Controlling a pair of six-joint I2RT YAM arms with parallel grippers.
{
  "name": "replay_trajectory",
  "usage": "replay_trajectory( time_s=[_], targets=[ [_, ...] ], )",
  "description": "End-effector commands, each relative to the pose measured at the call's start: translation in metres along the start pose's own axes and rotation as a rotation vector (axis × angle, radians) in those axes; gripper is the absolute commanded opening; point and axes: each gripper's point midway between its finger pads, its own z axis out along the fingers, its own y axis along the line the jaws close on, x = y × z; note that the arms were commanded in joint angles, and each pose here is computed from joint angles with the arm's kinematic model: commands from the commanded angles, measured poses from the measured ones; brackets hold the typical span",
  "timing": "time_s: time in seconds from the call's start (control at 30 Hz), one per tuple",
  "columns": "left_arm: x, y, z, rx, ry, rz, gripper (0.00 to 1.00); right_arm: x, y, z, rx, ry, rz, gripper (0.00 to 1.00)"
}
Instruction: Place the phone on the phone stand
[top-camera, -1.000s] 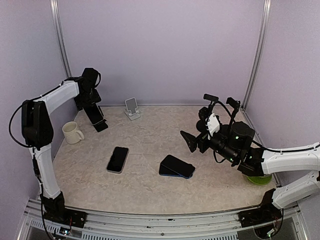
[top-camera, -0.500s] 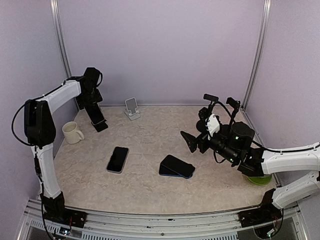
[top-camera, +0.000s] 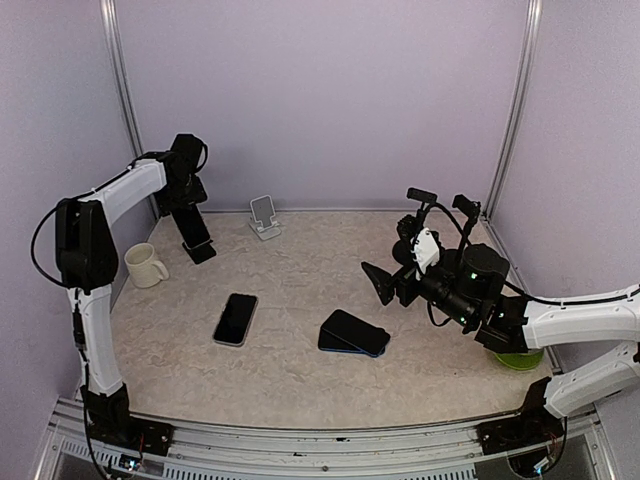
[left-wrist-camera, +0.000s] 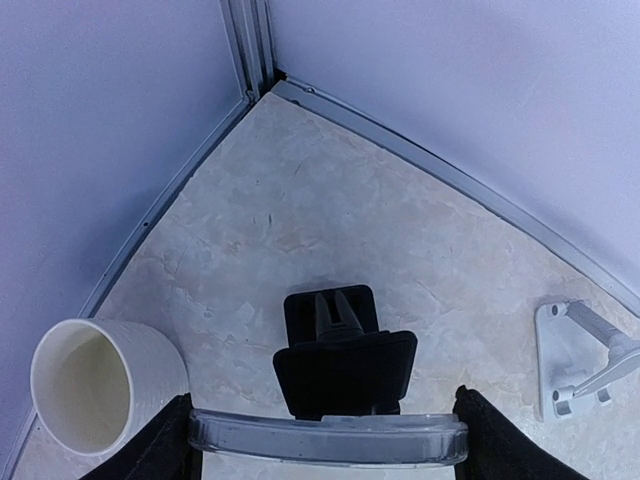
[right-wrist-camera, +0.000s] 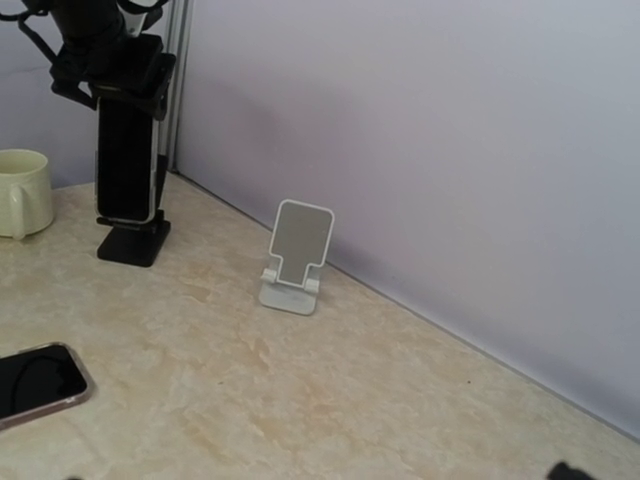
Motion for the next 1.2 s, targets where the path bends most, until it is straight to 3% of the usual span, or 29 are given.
replay_trajectory(
  time_s=[0.0,0.53,1.17],
  targets=[
    [-0.010,-0.002,0.006,-0.011,-0.029,-0.002,0.29,0.000,0.000,-0.003,0.004,-0.010,-0.001,1.00],
    [-0.007,0.002,0.025,-0.051,-0.024,0.019,0.35,-0.005,0.000,-0.002,0.004,-0.015,-0.010,1.00],
    [-0.009,0.000,0.036,-0.057,-0.040,0.039,0.53,-0.006,0.001,0.000,0.002,-0.016,-0.019,1.00]
  ],
)
